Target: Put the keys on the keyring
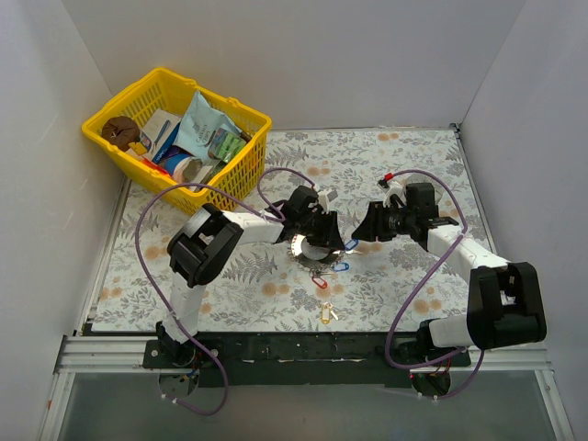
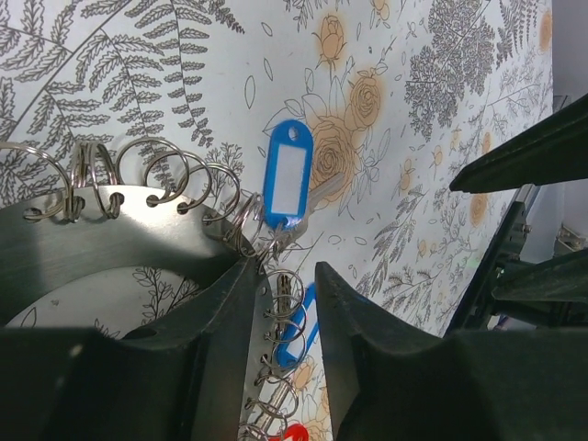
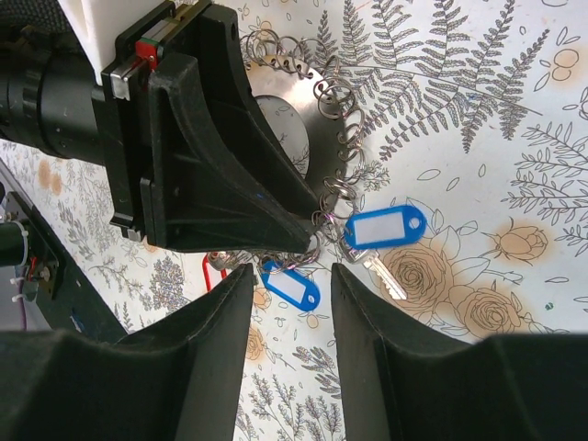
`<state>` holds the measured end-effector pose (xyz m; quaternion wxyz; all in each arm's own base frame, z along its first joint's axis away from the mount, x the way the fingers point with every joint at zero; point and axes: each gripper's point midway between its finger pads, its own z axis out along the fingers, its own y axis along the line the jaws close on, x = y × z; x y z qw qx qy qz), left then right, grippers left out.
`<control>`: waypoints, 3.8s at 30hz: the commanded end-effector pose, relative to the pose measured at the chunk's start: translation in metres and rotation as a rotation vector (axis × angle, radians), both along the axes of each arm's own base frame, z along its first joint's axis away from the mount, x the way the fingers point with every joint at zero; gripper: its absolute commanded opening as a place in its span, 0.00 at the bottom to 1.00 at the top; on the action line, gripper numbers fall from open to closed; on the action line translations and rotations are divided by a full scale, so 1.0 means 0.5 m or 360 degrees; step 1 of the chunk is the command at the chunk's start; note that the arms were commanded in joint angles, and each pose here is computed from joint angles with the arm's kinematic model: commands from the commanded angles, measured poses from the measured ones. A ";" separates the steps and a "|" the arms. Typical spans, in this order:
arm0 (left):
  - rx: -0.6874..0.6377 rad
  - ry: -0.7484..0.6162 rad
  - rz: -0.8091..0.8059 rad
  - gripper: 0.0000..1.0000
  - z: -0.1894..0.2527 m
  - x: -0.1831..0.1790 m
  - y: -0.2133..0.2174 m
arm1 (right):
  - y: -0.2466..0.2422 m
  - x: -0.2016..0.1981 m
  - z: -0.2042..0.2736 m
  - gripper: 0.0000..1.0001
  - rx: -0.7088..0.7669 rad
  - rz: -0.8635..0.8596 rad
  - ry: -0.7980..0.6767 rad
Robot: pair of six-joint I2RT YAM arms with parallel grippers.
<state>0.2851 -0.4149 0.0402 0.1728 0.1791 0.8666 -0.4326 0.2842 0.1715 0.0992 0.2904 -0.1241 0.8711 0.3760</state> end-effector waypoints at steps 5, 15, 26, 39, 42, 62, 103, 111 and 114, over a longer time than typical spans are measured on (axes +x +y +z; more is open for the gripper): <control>0.0063 -0.0037 0.0002 0.24 -0.025 0.011 -0.010 | 0.002 0.011 0.016 0.47 0.0028 0.0019 -0.0043; 0.0049 -0.0067 -0.0046 0.04 -0.018 0.009 -0.014 | 0.003 0.006 0.012 0.47 0.0036 0.0034 -0.0032; -0.0028 -0.0151 -0.0092 0.00 0.043 -0.003 -0.010 | 0.022 -0.022 -0.004 0.43 0.0136 0.0164 0.0004; -0.0063 -0.0217 -0.0160 0.00 0.076 -0.031 0.010 | 0.053 -0.032 0.016 0.51 0.0252 0.0347 -0.0129; -0.0055 -0.0225 -0.0141 0.00 0.076 -0.026 0.013 | 0.052 -0.028 0.012 0.52 0.0234 0.0348 -0.0127; -0.0062 -0.0090 -0.0091 0.44 0.043 -0.006 -0.021 | 0.006 -0.020 -0.096 0.01 -0.0007 -0.0015 0.0238; -0.0024 -0.0070 -0.0042 0.29 0.007 0.019 -0.042 | 0.014 -0.012 -0.184 0.01 -0.0219 0.0012 0.0450; 0.0013 -0.0091 -0.0007 0.08 -0.007 0.028 -0.036 | 0.018 -0.017 -0.183 0.01 -0.0194 0.0040 0.0447; 0.0015 -0.0107 -0.0008 0.00 -0.005 0.029 -0.035 | 0.021 -0.018 -0.180 0.01 -0.0181 0.0058 0.0439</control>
